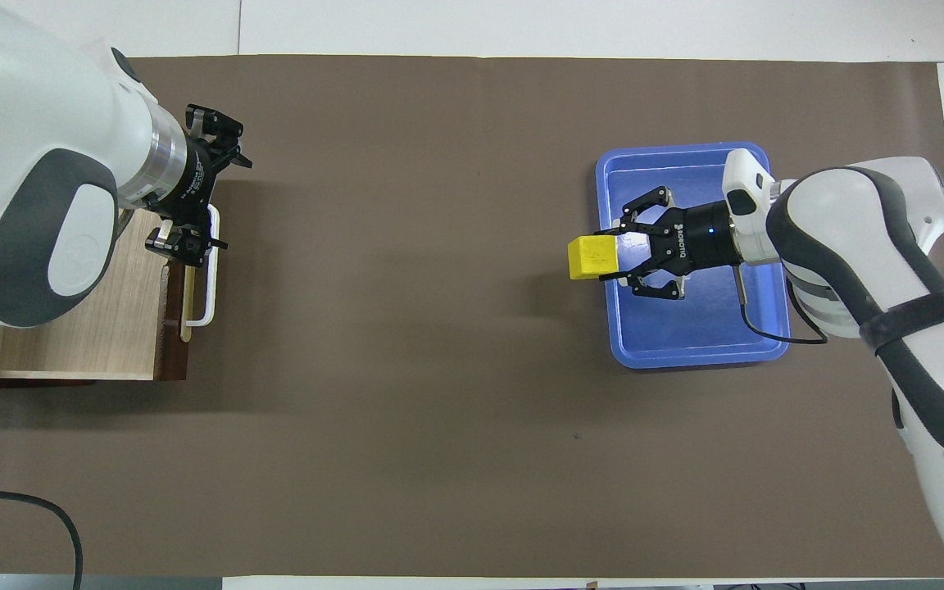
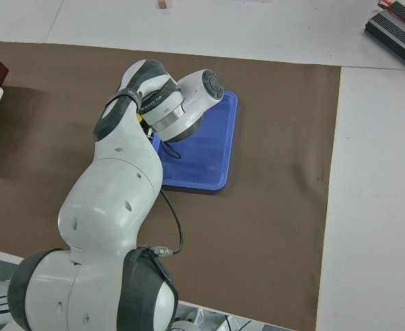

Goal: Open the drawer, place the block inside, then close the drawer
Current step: 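Carry the block toward the left gripper with the right gripper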

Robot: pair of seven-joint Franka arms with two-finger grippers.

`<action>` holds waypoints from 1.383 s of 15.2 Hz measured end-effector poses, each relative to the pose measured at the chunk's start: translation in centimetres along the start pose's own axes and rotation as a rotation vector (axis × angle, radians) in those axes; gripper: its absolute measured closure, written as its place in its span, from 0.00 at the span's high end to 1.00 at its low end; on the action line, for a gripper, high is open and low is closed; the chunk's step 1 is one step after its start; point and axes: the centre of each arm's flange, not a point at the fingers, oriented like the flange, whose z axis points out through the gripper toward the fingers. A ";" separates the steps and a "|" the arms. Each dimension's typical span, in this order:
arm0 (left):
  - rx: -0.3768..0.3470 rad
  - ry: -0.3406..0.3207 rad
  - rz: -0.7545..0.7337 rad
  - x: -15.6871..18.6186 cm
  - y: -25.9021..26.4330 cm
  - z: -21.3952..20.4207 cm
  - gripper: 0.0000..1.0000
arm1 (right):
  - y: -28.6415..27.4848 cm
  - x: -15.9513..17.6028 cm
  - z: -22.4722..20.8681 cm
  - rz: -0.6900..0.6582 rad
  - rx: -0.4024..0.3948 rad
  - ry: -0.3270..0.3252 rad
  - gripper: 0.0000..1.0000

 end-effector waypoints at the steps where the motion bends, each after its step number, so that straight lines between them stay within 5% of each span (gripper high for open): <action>1: 0.000 0.000 -0.055 0.0 0.0 0.0 1.00 | 0.3 1.6 0.9 -0.002 0.017 0.005 0.56; 5: 0.025 0.005 -0.214 -2.4 -0.4 0.4 1.00 | 0.7 8.3 4.3 -0.028 0.073 0.015 0.56; 11: 0.082 0.041 -0.312 -10.8 -2.0 2.2 1.00 | 0.0 14.8 8.5 0.010 0.104 -0.008 0.56; 17: 0.096 0.059 -0.448 -18.0 -4.4 5.7 1.00 | -0.7 18.2 11.2 0.005 0.078 -0.077 0.56; 21: 0.039 0.026 -0.475 -18.3 -3.7 5.5 1.00 | -1.1 19.3 12.4 0.012 0.068 -0.097 0.56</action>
